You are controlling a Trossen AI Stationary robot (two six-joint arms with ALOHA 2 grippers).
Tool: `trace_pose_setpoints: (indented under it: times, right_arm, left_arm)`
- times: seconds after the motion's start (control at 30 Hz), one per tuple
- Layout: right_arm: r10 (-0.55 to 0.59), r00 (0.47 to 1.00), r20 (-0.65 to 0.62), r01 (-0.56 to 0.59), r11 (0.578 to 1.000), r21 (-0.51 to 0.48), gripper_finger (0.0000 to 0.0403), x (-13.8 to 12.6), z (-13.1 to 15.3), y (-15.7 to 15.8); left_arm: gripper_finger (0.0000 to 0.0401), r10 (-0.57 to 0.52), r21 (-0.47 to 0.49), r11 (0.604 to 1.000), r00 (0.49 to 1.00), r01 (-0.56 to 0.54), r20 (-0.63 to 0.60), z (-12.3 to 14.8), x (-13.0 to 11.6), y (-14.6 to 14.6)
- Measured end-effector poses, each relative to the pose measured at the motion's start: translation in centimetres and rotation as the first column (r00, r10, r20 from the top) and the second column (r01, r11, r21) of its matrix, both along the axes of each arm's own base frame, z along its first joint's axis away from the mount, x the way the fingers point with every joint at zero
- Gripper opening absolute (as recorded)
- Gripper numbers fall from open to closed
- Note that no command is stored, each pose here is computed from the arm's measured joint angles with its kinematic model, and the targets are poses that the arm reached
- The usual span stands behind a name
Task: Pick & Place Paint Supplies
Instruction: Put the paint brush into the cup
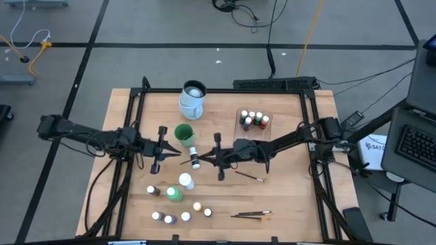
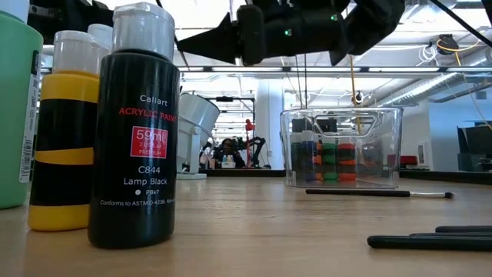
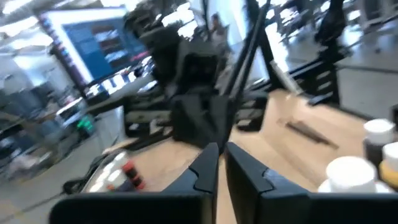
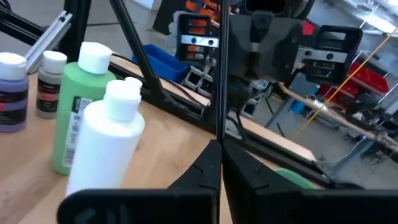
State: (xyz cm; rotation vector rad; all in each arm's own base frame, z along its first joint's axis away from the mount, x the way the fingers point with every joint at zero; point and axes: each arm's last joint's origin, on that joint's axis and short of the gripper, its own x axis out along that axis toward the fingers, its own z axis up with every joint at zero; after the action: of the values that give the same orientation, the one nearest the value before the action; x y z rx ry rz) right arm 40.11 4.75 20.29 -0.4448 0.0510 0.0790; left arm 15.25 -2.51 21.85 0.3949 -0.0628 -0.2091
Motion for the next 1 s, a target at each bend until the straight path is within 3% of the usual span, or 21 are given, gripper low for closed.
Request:
trace_pose_setpoints:
  times: [0.13,0.37,0.53,1.0]
  right_arm:
    - [-0.006,1.0,0.01,0.006,1.0,0.008,0.0,0.2,0.3,-0.2]
    - [-0.007,1.0,-0.001,0.007,1.0,0.006,0.0,0.2,0.2,-0.4]
    - [-0.06,0.997,-0.049,0.06,0.998,-0.005,0.0,0.1,-0.3,-0.5]
    - [-0.079,0.995,-0.062,0.081,0.996,0.043,0.0,0.2,-0.4,-1.1]
  left_arm:
    - [0.0085,-0.103,-0.016,0.995,0.994,0.103,0.022,0.0,0.6,-0.4]
    - [0.0194,-0.042,-0.065,0.997,0.997,0.046,0.067,0.2,1.3,-0.3]
    - [0.0249,-0.148,-0.037,0.988,0.984,0.152,0.097,0.2,1.7,-0.7]
    - [0.0266,-0.215,-0.068,0.972,0.967,0.226,0.137,0.0,2.7,-1.0]
